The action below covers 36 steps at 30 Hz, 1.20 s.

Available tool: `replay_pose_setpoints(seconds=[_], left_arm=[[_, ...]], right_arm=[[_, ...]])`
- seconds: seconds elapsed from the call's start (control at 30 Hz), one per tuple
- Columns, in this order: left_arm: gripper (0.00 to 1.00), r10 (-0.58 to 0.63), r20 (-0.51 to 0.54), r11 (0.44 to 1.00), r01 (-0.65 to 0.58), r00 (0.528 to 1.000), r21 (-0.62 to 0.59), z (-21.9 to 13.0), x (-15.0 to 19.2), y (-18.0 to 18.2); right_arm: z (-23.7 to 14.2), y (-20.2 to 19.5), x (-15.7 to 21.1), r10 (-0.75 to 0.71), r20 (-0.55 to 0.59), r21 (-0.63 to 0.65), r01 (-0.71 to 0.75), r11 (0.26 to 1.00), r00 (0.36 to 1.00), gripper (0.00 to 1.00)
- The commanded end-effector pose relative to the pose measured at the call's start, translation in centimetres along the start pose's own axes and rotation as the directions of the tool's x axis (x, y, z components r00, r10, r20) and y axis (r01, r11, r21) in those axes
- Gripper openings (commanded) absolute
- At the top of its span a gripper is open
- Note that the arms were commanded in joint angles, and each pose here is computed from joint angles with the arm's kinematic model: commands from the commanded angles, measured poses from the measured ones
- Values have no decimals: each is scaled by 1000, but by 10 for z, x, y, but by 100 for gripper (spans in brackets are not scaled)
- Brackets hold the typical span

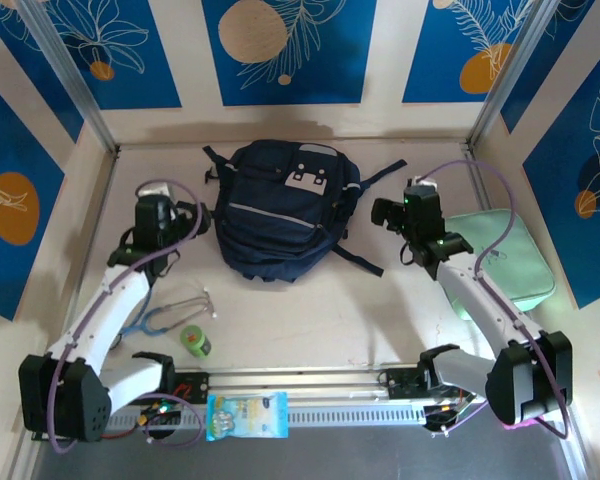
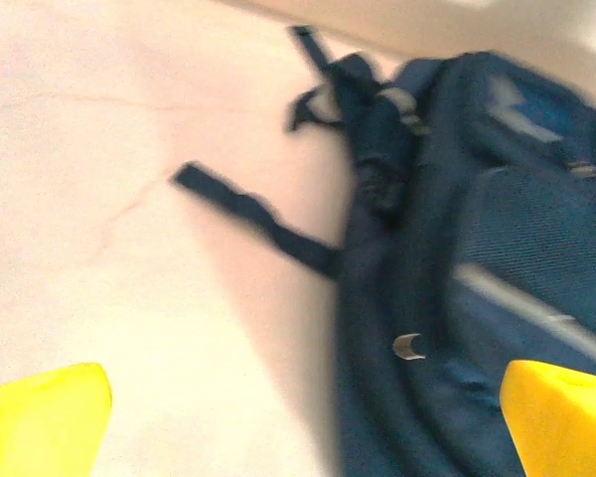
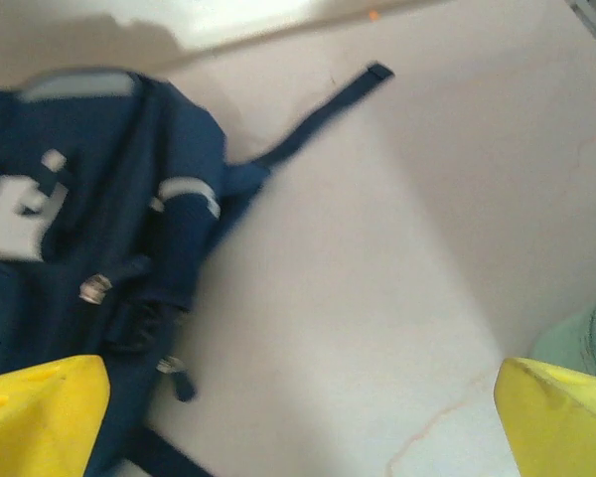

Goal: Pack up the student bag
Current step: Reset both arms

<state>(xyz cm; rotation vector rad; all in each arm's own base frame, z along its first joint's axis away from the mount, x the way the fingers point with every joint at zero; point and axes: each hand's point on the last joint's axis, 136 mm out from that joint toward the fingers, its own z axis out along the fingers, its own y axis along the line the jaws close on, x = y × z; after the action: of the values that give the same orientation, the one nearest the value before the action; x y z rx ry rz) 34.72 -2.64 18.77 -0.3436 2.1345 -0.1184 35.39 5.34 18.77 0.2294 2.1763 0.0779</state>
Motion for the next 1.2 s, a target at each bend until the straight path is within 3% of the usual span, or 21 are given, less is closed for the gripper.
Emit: replay_pose_setpoints(seconds=[0.0, 0.23, 0.53, 0.87, 1.17], left_arm=[[100, 69, 234, 975, -16, 970, -223, -2, -19, 47], [99, 178, 262, 949, -95, 949, -300, 8, 14, 73], [99, 285, 291, 957, -255, 913, -136, 37, 36, 59], [100, 277, 385, 946, -319, 880, 49, 60, 38, 27], [99, 249, 364, 966, -256, 897, -31, 74, 44, 46]], right_arm=[[12, -5, -6, -108, 100, 12, 107, 994, 989, 99], [32, -10, 34, -260, 148, -13, 265, 964, 954, 99], [42, -18, 47, -210, 242, -118, 243, 963, 947, 99], [56, -11, 40, -196, 312, -214, 269, 939, 930, 99], [76, -16, 53, -170, 302, -240, 247, 939, 938, 99]])
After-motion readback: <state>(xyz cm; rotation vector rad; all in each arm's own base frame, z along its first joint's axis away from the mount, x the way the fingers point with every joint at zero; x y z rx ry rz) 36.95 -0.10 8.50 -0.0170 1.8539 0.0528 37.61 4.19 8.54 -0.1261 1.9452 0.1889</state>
